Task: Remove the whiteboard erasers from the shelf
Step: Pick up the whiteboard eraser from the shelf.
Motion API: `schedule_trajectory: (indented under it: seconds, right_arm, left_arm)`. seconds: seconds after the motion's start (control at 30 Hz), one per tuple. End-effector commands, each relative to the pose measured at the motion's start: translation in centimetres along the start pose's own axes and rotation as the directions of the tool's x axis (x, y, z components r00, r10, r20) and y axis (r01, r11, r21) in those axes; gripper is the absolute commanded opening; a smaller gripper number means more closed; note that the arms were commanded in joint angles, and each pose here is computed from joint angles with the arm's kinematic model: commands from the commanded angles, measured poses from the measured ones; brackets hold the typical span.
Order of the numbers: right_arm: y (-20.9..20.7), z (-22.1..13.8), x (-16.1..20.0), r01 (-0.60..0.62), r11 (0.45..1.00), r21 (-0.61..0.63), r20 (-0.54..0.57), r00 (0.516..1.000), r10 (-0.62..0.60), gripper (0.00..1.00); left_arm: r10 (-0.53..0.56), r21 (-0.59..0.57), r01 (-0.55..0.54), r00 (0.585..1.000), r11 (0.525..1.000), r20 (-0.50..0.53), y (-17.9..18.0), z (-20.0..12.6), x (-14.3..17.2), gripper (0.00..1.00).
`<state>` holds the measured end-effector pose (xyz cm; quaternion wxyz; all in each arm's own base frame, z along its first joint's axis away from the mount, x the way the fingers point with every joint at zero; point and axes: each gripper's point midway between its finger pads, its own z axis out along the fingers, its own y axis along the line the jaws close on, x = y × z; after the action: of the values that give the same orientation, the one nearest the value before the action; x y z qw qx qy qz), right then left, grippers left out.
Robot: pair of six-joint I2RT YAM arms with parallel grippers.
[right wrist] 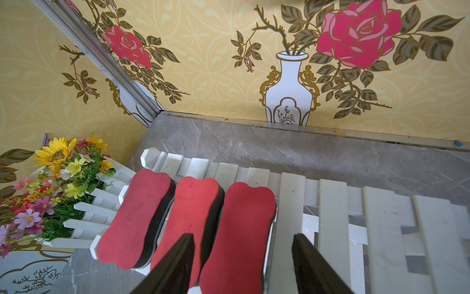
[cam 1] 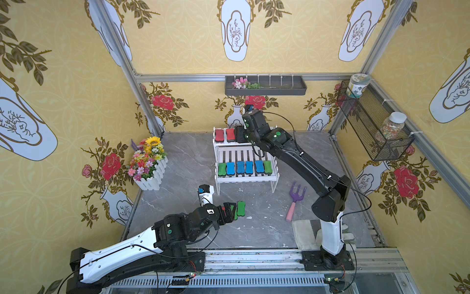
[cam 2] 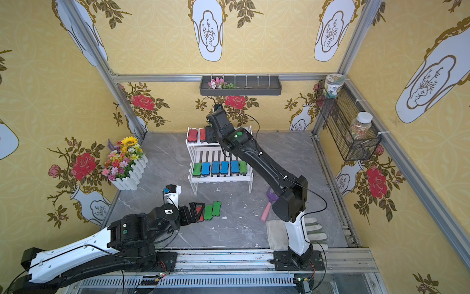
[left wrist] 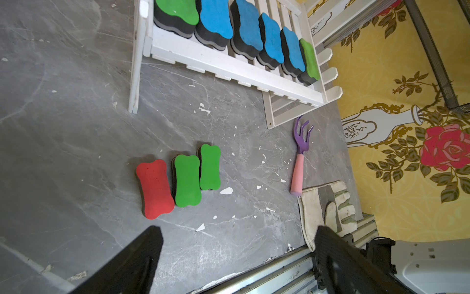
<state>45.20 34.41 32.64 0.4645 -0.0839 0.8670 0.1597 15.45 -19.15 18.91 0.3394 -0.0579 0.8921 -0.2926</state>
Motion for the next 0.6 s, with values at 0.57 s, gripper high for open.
schedule_trajectory:
  seconds: [0.57]
  right_arm:
    - [-0.31, 1.00, 0.80, 0.022, 0.999, 0.028, -0.028, 0.999, -0.021, 0.60]
  left_arm:
    - [0.004, -0.022, -0.004, 1.000, 1.000, 0.014, 0.54, 0.22, -0.08, 0.99]
